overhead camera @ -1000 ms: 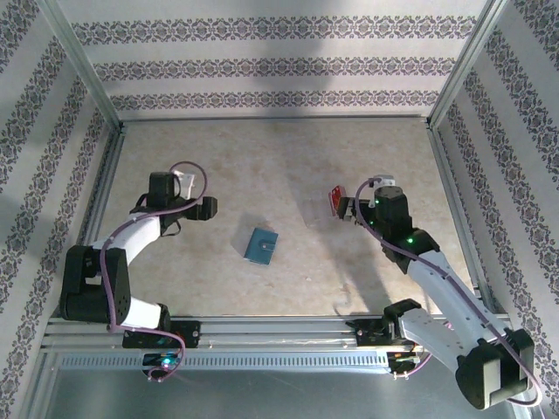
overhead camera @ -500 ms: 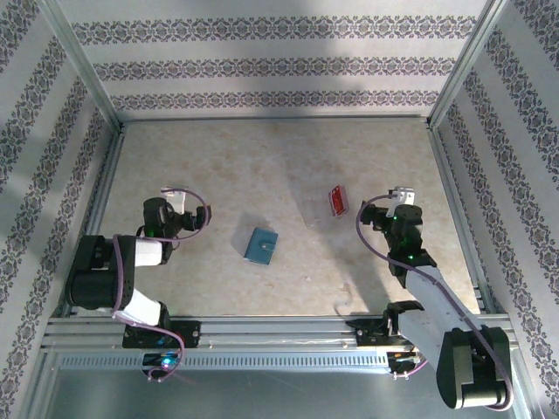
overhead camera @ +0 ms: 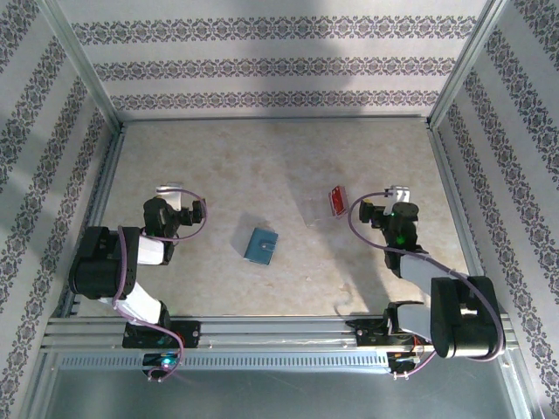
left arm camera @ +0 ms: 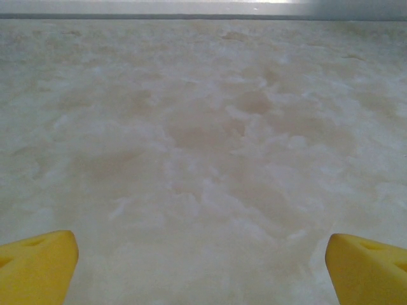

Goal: Put the credit cards into the card holder

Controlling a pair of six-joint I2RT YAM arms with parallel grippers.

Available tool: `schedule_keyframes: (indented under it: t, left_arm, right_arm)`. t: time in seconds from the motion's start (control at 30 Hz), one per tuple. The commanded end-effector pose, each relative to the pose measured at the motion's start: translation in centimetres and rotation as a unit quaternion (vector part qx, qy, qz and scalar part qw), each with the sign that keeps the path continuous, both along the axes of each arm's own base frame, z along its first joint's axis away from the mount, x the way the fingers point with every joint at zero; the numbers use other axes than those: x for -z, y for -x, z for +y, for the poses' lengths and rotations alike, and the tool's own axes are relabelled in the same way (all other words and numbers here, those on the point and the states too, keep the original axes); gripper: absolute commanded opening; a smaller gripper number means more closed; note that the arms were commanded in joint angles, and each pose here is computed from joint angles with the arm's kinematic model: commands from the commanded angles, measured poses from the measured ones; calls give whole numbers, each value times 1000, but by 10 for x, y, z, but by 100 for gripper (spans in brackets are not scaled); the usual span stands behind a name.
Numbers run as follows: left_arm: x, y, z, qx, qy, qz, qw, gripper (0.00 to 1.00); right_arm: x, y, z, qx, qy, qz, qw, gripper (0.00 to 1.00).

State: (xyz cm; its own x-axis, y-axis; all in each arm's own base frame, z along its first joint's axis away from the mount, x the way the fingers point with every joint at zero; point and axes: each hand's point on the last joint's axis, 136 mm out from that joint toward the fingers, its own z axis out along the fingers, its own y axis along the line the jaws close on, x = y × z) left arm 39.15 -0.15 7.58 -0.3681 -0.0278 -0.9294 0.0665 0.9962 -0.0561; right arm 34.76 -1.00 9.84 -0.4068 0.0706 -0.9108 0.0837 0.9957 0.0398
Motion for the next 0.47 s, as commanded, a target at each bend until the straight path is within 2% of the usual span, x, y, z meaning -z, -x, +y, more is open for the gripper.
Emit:
schedule_keyframes:
  t: [0.0,0.43]
  left_arm:
    - [-13,-5,7,-14,2,-29,999,99]
    - [-15,-2,3,-5,3,-39,999,99]
  right_arm:
    - [-25,-16,1,-12,1,-48,999,98]
    - [-27,-12,6,-25,-3,-57,998,98]
